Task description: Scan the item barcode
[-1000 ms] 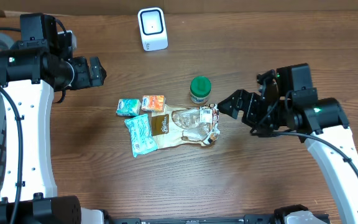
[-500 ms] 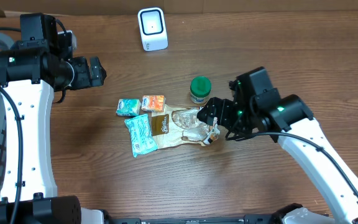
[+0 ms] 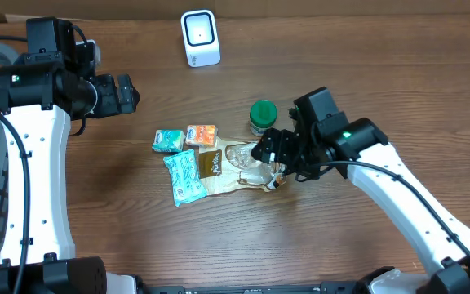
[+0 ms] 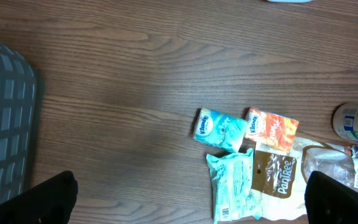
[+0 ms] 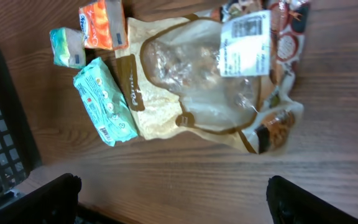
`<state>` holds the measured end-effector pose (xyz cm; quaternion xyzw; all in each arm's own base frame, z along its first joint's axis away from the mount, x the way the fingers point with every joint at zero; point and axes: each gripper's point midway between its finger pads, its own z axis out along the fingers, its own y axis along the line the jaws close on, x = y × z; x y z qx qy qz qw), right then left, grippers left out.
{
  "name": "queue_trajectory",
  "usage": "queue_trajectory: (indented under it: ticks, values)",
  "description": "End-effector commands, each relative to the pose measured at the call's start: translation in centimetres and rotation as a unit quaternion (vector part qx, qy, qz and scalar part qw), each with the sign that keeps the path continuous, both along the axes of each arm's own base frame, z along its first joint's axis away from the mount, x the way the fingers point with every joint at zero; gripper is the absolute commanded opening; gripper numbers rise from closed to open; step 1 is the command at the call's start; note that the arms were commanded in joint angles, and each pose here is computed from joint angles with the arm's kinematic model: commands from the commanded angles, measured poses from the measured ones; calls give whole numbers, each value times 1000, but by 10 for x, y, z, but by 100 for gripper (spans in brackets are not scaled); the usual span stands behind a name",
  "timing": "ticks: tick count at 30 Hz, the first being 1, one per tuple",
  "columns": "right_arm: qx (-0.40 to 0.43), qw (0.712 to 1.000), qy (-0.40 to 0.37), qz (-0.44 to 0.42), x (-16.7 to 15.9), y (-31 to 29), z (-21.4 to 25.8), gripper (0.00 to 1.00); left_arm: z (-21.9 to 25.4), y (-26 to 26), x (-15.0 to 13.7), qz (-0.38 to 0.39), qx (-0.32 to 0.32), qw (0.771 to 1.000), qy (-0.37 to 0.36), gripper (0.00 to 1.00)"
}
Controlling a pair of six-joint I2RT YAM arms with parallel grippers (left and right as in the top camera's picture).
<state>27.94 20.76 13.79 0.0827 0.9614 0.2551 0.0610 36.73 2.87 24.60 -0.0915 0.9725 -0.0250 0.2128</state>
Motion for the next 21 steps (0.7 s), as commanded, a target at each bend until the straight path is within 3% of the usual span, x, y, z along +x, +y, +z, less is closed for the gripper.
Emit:
queue_trajectory:
  ticks: [1,11,21]
  values:
    - [10,1000,-14,7,6,22,2,92,12,-3,2,-9,1,1000,-17,99]
    - [50,998,-41,-9,27,100,-26,84,12,-3,2,-9,1,1000,-17,99]
    - [49,997,-48,37,17,148,-72,84,12,-3,2,-9,1,1000,-17,100]
